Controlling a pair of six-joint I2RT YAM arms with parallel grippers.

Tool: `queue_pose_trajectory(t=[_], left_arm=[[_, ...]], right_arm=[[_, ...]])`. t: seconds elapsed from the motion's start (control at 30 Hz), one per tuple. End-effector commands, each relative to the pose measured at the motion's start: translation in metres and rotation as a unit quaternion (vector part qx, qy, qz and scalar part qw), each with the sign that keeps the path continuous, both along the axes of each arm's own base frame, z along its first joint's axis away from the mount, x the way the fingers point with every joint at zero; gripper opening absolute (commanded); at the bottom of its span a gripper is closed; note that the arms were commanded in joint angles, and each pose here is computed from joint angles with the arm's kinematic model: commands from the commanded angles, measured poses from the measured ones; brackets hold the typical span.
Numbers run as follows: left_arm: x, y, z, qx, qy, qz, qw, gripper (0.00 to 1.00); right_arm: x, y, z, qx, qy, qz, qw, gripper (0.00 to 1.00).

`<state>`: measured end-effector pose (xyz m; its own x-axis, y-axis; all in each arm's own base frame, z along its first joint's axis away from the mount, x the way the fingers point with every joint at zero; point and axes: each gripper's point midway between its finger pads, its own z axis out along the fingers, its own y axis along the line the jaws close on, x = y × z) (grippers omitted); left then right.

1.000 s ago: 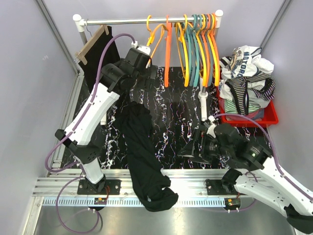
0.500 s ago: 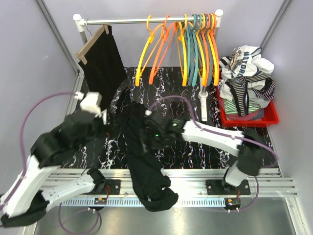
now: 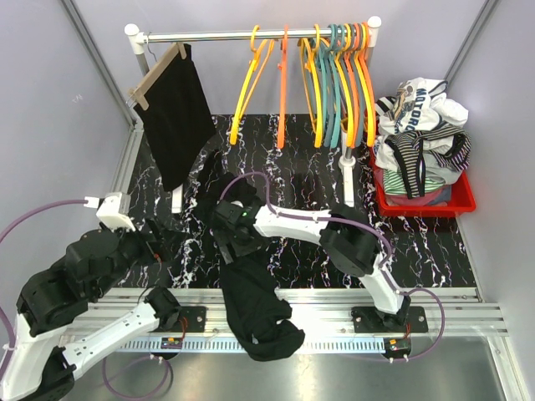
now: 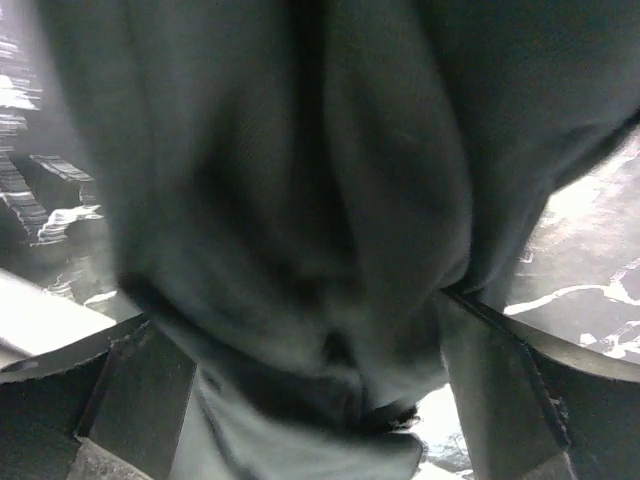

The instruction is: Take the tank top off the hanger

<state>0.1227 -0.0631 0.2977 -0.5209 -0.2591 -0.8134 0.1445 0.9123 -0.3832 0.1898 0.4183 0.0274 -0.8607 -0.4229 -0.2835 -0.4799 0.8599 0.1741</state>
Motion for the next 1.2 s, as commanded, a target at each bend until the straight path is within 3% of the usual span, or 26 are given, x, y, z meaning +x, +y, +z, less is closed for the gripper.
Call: queue_pose_trajectory(t=[0.0,0.03,0.07,0.13,0.17,0.2,0.3,0.47,0.63,0.77,0.8,0.87,0.97,1.17], left_arm=[[-0.001,-0.002,-0.002,-0.016,0.000,0.002,1.000,0.99],[-0.001,-0.003,-0.005,-0.012,0.004,-0.001,1.000,0.99],[-0.001,-0.004,-0.004,-0.014,0.002,-0.005,1.000,0.99],[-0.001,-0.007,-0.006,-0.011,0.004,-0.010,1.000,0.99],[0.000,-0.009,-0.005,-0.012,0.001,-0.015,1.000,0.99],[0.001,-0.010,-0.006,-0.011,0.002,-0.016,1.000,0.99],[0.002,-0.014,-0.007,-0.009,0.002,-0.024,1.000,0.99],[0.002,-0.016,-0.004,-0.010,0.001,-0.029,1.000,0.99],[-0.002,-0.012,-0.001,-0.021,0.001,-0.023,1.000,0.99],[-0.006,-0.010,-0.002,-0.033,0.003,-0.021,0.999,0.99],[-0.007,-0.008,-0.003,-0.036,0.002,-0.020,0.999,0.99],[-0.009,-0.011,-0.002,-0.044,0.002,-0.024,0.999,0.99],[-0.009,-0.013,-0.001,-0.050,0.002,-0.029,0.998,0.99],[-0.006,-0.019,-0.003,-0.051,0.003,-0.034,0.998,0.99]], right_arm=[[-0.011,-0.012,-0.020,-0.041,0.000,0.001,0.999,0.98],[-0.016,-0.013,-0.024,-0.040,0.011,-0.003,0.999,0.93],[-0.017,-0.008,-0.020,-0.019,0.011,-0.002,1.000,0.72],[-0.023,-0.007,-0.010,0.009,0.015,-0.005,1.000,0.42],[-0.020,-0.001,-0.002,0.030,0.006,-0.007,1.000,0.10],[-0.018,0.002,0.008,0.044,0.000,-0.008,0.999,0.00],[0.000,0.024,0.061,0.094,-0.047,0.005,0.994,0.00],[0.057,0.035,0.130,0.088,-0.162,0.013,0.983,0.00],[0.082,0.023,0.222,0.160,-0.278,-0.021,0.947,0.00],[0.054,-0.015,0.206,0.162,-0.253,-0.035,0.953,0.00],[0.041,-0.032,0.174,0.134,-0.227,-0.031,0.964,0.00],[0.008,-0.045,0.176,0.165,-0.203,-0.029,0.965,0.00],[-0.047,-0.086,0.119,0.138,-0.129,-0.026,0.982,0.00],[-0.125,-0.124,0.084,0.104,-0.041,0.004,0.994,0.01]])
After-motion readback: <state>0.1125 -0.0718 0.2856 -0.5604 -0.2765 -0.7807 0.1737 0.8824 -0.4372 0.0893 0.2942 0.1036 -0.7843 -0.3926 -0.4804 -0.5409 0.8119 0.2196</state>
